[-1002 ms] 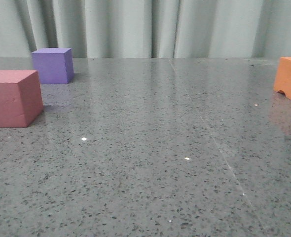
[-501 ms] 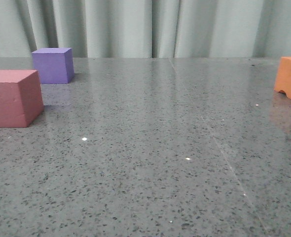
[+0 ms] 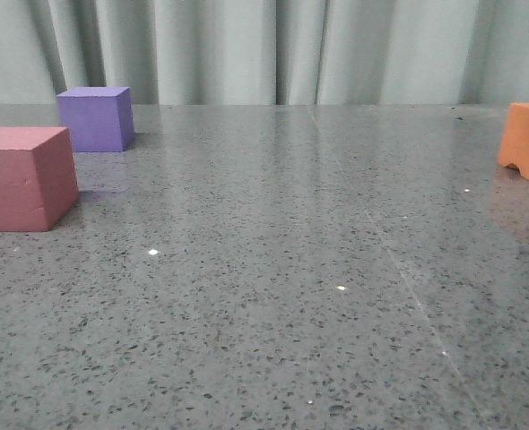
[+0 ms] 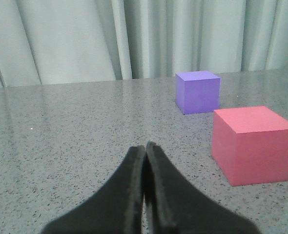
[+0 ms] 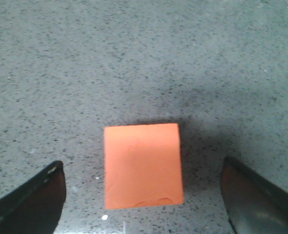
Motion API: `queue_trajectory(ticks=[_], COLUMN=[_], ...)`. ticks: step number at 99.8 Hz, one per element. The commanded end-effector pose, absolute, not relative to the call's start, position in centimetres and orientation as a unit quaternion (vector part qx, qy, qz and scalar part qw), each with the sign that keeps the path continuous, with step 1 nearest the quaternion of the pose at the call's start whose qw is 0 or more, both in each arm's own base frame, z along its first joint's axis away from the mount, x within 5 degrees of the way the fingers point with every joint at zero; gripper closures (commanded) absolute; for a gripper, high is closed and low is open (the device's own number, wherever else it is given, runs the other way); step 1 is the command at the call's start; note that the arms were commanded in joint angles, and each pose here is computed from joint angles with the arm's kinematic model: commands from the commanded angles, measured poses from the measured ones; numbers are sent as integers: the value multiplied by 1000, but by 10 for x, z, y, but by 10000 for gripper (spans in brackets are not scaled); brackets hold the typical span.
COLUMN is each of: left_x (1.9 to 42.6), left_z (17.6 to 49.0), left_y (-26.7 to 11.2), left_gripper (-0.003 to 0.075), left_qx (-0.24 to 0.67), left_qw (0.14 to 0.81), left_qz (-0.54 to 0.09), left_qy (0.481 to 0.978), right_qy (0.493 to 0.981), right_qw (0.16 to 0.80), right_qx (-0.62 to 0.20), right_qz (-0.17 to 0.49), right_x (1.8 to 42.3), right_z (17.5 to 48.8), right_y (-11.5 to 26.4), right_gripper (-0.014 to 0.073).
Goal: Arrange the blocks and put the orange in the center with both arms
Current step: 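Lower the right gripper onto the orange cube and close on it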
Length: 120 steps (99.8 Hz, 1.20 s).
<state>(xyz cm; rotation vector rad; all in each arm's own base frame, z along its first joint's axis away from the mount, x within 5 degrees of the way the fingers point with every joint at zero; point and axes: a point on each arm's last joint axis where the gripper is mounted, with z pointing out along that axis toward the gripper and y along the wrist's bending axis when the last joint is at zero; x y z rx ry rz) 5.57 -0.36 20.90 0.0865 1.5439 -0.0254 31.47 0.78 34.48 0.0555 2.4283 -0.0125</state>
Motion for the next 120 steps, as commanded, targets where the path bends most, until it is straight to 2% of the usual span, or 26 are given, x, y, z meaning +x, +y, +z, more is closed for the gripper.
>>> queue_trajectory(ticks=[1, 47, 93, 103, 115, 120], left_x=[55, 55, 55, 55, 55, 55], left_z=[200, 200, 200, 200, 200, 200], left_y=[-5, -5, -5, -5, -5, -5], left_gripper=[739, 739, 739, 739, 739, 739], left_qx=[37, 37, 37, 37, 37, 37], left_qw=[738, 738, 738, 738, 738, 738], left_qz=[-20, -20, -20, -20, -20, -20], left_qy=[673, 673, 673, 673, 673, 673], right_qy=[917, 932, 953, 953, 954, 956], right_qw=[398, 361, 302, 301, 299, 294], right_qx=[14, 6, 3, 4, 5, 6], right_qz=[-12, -11, -11, -9, -7, -7], right_x=[314, 334, 358, 358, 358, 357], right_z=[367, 340, 296, 296, 296, 296], right_y=[4, 5, 6, 6, 7, 7], right_gripper=[-41, -41, -36, 47, 280, 340])
